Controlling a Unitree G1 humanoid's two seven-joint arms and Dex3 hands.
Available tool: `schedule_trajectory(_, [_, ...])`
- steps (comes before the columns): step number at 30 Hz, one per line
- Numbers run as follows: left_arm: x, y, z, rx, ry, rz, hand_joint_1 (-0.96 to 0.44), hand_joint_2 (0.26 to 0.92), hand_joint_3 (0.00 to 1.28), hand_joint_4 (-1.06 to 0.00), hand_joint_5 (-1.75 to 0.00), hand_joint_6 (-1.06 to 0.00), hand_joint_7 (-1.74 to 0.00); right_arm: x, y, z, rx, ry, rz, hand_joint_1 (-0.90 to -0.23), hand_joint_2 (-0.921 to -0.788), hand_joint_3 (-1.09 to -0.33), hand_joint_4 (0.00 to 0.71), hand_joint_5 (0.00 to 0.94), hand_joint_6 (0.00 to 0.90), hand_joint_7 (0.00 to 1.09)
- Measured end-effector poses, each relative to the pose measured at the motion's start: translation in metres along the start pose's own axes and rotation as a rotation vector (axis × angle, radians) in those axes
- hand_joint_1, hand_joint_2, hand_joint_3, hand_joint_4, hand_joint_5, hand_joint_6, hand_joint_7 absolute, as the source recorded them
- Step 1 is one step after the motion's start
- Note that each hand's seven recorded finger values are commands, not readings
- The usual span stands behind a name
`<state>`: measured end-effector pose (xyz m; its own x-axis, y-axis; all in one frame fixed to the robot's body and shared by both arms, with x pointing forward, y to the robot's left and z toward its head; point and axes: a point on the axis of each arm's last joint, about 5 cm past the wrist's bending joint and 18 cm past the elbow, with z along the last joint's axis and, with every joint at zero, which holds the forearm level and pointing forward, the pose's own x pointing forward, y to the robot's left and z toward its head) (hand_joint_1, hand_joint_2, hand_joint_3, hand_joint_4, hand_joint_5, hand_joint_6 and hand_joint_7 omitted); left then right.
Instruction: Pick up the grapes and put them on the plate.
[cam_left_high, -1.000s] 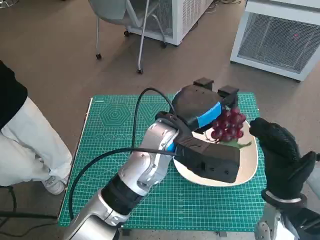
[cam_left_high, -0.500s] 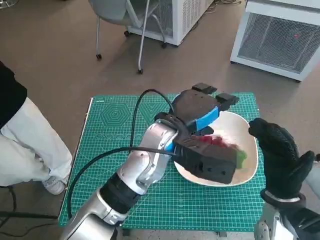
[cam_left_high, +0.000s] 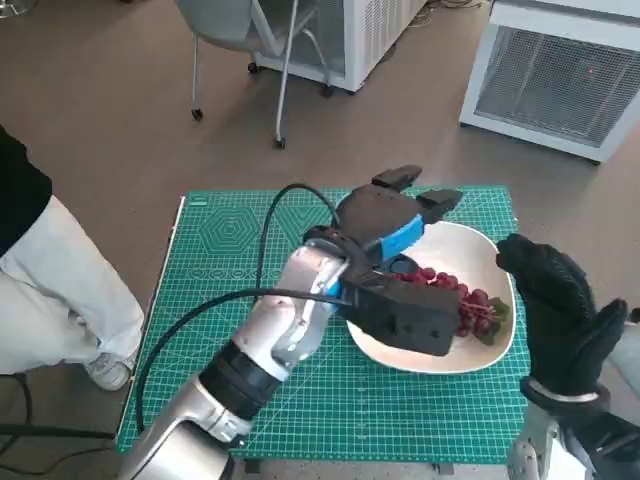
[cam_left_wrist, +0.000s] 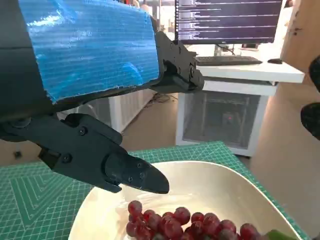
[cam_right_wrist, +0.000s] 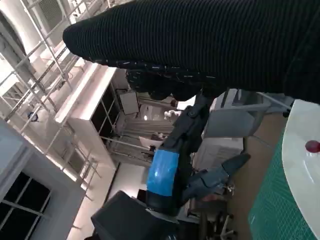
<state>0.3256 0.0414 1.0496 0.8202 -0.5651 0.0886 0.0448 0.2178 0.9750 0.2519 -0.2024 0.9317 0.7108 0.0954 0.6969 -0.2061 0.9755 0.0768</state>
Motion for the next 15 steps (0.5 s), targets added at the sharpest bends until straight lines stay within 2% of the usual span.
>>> schedule_trajectory(7, [-0.019,0.008,-0.023,-0.11,-0.043,0.14,-0.49,0.911,0.01,0.0,0.0,-0.27,0.0,0.0001,0.0,0.0,0.001,-0.002,-0.002,-0.393,-0.921,-0.606,0.45,0.407,0.222,0.83])
schedule_trajectory(15, [-0.053,-0.005,-0.065,-0.417,-0.105,0.325,-0.54,0.92,0.11,0.0,0.0,-0.15,0.0,0.0005,0.0,0.001,-0.001,-0.006,-0.002,-0.393,-0.921,-0.606,0.451,0.404,0.223,0.82])
